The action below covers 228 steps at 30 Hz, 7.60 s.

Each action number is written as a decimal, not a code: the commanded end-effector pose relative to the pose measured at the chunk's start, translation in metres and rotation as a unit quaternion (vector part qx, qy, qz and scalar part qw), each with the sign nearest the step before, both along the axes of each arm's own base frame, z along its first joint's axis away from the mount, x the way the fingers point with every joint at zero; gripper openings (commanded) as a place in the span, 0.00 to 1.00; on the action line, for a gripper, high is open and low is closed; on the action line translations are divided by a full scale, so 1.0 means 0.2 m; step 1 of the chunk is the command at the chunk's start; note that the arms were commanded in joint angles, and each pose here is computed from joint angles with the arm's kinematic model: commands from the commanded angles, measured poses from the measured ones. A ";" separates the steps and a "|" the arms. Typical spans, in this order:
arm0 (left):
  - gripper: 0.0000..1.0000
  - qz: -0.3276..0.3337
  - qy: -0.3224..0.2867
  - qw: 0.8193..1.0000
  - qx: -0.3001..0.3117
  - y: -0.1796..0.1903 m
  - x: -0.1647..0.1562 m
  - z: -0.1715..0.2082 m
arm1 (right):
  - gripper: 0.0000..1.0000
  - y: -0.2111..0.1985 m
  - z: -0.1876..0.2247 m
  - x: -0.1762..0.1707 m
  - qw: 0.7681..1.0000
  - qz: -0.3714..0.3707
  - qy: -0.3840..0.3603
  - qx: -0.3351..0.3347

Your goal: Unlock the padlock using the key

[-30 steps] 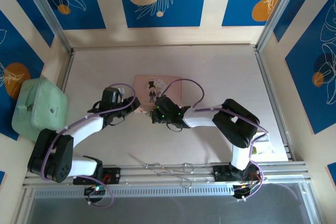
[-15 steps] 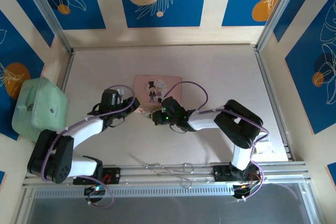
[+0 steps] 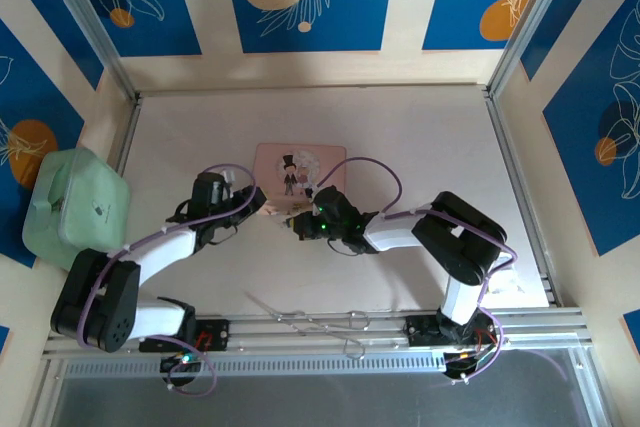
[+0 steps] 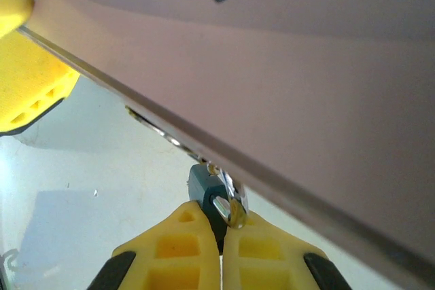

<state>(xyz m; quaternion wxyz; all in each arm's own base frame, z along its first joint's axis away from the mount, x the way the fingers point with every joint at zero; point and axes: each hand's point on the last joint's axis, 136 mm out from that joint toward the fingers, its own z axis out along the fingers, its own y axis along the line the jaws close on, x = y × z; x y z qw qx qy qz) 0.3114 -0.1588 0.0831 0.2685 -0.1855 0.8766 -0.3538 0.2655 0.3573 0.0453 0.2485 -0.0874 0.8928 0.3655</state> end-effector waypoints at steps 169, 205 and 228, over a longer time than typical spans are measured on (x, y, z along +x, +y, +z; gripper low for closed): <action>0.79 -0.059 -0.015 0.998 0.032 -0.13 0.02 0.17 | 0.00 -0.35 0.11 -0.54 0.914 0.180 0.357 -0.074; 0.86 -0.147 -0.154 0.975 0.065 -0.15 -0.21 0.71 | 0.65 -0.48 0.38 -0.39 0.958 0.090 0.232 -0.142; 1.00 0.036 -0.290 0.901 0.320 0.28 0.05 0.74 | 0.99 -1.45 0.77 -0.12 0.890 -0.366 -0.237 -0.137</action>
